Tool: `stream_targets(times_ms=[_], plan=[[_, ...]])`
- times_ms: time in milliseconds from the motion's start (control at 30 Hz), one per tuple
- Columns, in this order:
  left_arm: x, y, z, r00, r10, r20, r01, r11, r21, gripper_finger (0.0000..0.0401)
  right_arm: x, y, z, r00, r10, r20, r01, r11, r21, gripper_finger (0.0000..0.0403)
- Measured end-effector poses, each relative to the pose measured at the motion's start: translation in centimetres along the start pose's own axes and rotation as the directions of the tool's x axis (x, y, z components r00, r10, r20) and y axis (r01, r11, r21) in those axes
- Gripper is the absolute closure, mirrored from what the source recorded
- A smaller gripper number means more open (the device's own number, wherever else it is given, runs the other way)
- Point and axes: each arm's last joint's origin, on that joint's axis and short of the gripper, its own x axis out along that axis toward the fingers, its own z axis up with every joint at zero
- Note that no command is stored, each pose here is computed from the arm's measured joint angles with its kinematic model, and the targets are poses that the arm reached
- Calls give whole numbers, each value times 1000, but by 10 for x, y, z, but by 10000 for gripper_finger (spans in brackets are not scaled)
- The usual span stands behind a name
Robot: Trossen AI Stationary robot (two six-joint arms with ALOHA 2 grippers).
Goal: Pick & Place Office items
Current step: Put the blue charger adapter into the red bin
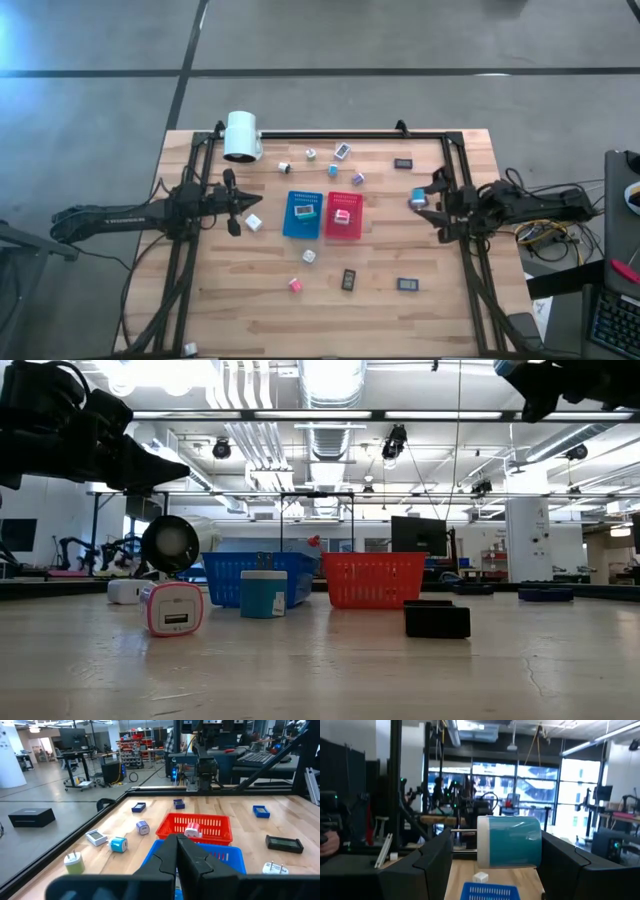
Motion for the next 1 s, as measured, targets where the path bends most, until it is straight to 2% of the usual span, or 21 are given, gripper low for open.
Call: stream_targets(times_ms=[100,333,467,700,1000], plan=[[0,0,0,1000,0,0,0,1000,0,390,-7,-1,-1,1000,-2,20,2,1000,-16,175],[0,0,0,1000,0,0,0,1000,-1,389,-17,-2,-9,1000,-14,-23,13,999,-37,175],[0,0,0,1000,0,0,0,1000,-1,389,-19,-3,-13,997,-69,-19,68,996,-59,175],[0,0,0,1000,0,0,0,1000,0,389,-19,-3,-25,994,-89,-59,80,987,-141,175],[0,0,0,1000,0,0,0,1000,0,389,-17,-3,-31,990,-93,-108,79,989,-129,175]])
